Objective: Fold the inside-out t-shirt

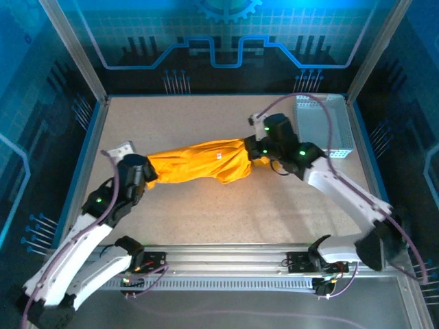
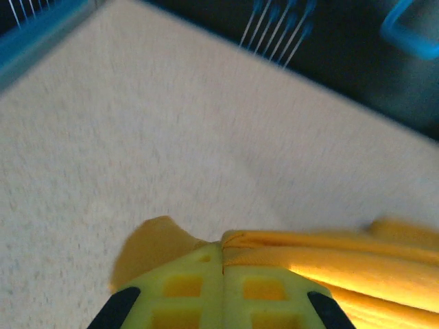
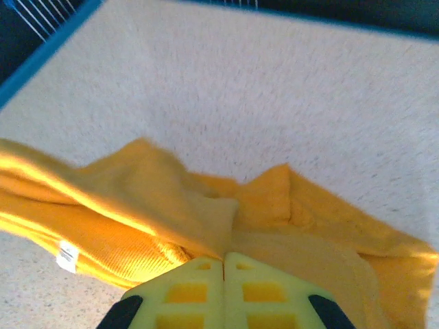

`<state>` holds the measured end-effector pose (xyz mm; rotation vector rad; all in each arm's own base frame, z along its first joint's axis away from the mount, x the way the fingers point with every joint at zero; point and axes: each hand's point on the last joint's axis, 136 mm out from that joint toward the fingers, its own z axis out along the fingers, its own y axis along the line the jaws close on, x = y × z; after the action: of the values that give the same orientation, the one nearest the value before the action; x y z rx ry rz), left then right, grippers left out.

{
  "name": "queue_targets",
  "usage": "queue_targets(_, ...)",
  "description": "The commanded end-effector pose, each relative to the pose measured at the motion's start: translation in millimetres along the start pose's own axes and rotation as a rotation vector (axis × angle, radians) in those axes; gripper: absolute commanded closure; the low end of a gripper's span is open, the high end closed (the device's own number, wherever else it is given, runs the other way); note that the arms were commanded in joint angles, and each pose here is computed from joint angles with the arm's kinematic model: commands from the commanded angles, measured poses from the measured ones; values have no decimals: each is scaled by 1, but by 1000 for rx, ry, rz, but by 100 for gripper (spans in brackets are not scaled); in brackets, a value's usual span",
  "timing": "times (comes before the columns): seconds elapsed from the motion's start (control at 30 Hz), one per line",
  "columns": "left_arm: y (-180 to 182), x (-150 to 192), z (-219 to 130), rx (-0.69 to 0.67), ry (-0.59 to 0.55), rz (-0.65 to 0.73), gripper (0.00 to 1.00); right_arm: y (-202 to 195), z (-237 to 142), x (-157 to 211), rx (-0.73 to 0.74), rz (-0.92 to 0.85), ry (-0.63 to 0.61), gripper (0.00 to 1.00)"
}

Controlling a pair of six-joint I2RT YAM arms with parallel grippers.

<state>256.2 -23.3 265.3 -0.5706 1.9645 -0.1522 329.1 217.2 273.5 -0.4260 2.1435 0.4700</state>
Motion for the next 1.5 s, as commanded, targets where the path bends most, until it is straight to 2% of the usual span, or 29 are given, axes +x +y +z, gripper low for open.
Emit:
queue_targets(0.0, 13, -53, -36, -24, -185, -8, 100, -2, -46, -11, -4, -62, -60, 100)
queue_targets(0.1, -2, -55, -34, 29, -164, 2, 100, 11, -52, 4, -78, -59, -30, 100)
queue_targets(0.2, -15, -21, -6, 43, -20, 45, 100, 28, -30, 39, -130, -97, 39, 94)
queue_targets(0.27, -13, 13, 16, 18, 82, 62, 100, 40, -11, 69, -148, -135, 93, 78)
queue_targets(0.33, -1, 49, 37, -42, 181, 67, 100, 47, 10, 104, -150, -152, 169, 55)
queue_targets(0.37, 5, 62, 43, -68, 214, 63, 100, 47, 17, 115, -144, -140, 200, 53)
queue_targets(0.47, 24, 91, 55, -131, 274, 47, 100, 25, 38, 138, -67, -38, 293, 54)
queue_targets(0.57, 40, 105, 60, -161, 281, 22, 100, 13, 52, 143, -89, 75, 339, 59)
queue_targets(0.67, 53, 113, 60, -183, 282, -7, 100, 24, 61, 148, -150, 73, 365, 52)
queue_targets(0.77, 63, 119, 59, -195, 275, -30, 100, 23, 72, 158, -120, 75, 409, 48)
queue_targets(1.03, 68, 125, 64, -202, 300, -35, 100, 23, 98, 185, -125, 83, 505, 51)
queue_targets(1.23, 62, 114, 67, -182, 289, -37, 100, 50, 107, 177, -186, 53, 508, 52)
queue_targets(1.43, 57, 114, 69, -165, 301, -26, 100, 34, 113, 182, -88, 52, 518, 72)
queue_targets(1.47, 55, 114, 70, -159, 306, -26, 100, 34, 113, 180, -90, 52, 510, 72)
